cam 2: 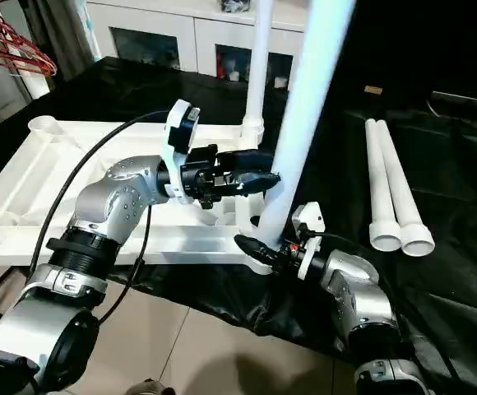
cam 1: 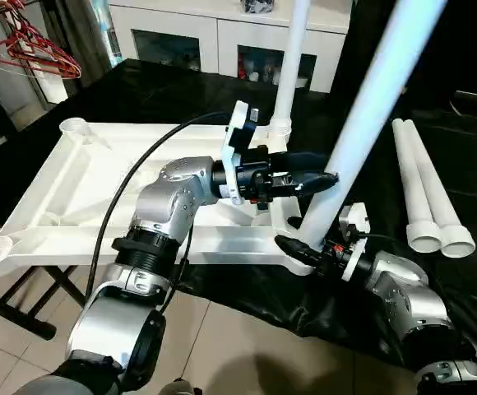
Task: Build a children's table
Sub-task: Insert table leg to table base
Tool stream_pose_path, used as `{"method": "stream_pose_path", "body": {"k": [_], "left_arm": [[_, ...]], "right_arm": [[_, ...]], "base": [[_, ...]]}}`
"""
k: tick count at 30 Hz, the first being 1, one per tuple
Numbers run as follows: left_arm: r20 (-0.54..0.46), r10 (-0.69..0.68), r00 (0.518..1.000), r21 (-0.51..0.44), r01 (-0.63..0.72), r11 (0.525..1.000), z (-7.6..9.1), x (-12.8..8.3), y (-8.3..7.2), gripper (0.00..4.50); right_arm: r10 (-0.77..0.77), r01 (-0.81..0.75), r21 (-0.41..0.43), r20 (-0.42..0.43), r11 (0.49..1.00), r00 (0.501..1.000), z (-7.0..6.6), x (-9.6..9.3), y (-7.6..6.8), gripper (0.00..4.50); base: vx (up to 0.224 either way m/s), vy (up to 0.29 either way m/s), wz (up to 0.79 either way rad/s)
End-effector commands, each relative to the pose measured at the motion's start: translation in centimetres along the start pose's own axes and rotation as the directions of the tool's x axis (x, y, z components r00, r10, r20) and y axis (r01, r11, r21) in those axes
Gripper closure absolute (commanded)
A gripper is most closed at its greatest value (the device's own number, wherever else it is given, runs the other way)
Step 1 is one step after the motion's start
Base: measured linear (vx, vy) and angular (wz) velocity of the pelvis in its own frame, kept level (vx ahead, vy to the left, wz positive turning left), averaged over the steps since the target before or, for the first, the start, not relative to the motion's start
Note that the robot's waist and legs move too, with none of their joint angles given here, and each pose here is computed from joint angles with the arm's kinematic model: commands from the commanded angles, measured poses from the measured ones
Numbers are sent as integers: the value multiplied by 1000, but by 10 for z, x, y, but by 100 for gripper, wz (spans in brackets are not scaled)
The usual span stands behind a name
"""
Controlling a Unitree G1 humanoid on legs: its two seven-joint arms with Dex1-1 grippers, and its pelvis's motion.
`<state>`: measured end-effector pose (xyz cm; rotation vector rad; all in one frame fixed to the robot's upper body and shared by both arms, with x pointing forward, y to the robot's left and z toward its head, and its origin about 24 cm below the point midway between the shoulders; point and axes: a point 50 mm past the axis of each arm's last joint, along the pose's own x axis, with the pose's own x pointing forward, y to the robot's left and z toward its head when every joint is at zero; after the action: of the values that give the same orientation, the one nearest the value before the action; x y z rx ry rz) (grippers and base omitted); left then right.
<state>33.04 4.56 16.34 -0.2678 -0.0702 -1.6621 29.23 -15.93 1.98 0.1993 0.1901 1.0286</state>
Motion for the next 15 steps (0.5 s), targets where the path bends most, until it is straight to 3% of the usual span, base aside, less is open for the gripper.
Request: {"method": "stream_pose_path", "body": {"k": [1,3,7,10,13,15], "left_arm": [[-21,-32,999,17,32,999,3,4,-4,161],[-45,-7,999,65,10,998,-1,9,-4,139],[-45,17,999,105,-12,994,-5,20,-4,136],[-21,118,993,146,-114,983,-5,27,4,136],[-10,109,994,131,-107,986,-4,28,4,136],[2,86,996,116,-85,990,-2,27,2,171]], "right_arm": [[12,-9,36,-64,999,998,-11,2,2,156],[19,-16,37,-72,999,997,-12,2,2,156],[29,-26,37,-82,999,996,-12,2,3,156],[31,-28,36,-82,999,996,-12,3,3,156],[33,-30,34,-83,999,996,-12,3,3,157],[32,-30,32,-83,999,996,-12,3,3,157]], "base": [[0,0,0],[0,0,0],[0,0,0],[0,0,0],[0,0,0],[0,0,0]]}}
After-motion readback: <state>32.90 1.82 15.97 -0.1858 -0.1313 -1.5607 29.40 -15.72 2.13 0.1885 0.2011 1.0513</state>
